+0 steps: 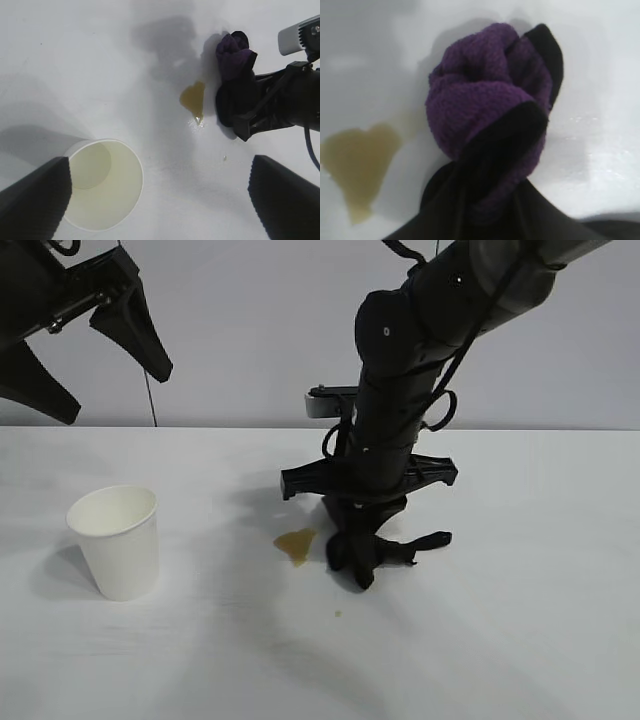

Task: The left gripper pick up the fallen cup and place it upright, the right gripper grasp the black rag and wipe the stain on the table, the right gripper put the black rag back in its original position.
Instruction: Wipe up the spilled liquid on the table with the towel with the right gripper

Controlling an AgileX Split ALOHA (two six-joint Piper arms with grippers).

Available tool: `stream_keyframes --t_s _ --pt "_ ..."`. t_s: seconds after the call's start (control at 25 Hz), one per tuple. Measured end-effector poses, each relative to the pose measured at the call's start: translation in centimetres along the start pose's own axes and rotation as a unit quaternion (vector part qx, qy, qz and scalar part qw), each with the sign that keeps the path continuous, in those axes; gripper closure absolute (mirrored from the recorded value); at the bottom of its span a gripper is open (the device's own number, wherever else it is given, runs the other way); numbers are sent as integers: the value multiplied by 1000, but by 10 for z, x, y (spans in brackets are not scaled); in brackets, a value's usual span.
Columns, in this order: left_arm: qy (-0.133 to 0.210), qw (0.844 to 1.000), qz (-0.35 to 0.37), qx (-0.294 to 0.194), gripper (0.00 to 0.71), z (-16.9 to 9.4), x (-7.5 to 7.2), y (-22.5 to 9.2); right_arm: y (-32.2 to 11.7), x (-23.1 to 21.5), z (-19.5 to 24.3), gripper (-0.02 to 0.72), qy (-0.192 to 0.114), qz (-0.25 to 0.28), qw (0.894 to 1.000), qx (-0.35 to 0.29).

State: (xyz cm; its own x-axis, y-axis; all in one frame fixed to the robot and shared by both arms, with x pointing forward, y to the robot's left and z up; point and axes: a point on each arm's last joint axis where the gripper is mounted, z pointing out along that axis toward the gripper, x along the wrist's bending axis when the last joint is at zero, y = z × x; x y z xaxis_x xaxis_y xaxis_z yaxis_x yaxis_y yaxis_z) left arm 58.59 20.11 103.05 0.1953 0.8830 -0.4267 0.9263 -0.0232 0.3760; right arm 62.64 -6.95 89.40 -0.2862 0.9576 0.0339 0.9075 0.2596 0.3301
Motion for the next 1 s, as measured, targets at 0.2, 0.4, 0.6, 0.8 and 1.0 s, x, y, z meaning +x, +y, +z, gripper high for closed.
stream_keyframes --t_s 0.2,0.4,0.6,0.8,1.0 --pt "1 1000 1 0 17 0 0 0 -12 42 -2 589 24 -38 999 0" --pt "1 1000 1 0 17 0 0 0 -16 55 0 589 31 -51 998 -3" --pt "1 1000 1 0 17 0 0 0 -7 52 8 589 28 -43 999 -3" --pt "1 1000 1 0 17 0 0 0 14 36 15 589 23 -17 1000 -8" --pt "2 1000 2 1 17 0 0 0 25 4 16 589 5 12 1000 -4"
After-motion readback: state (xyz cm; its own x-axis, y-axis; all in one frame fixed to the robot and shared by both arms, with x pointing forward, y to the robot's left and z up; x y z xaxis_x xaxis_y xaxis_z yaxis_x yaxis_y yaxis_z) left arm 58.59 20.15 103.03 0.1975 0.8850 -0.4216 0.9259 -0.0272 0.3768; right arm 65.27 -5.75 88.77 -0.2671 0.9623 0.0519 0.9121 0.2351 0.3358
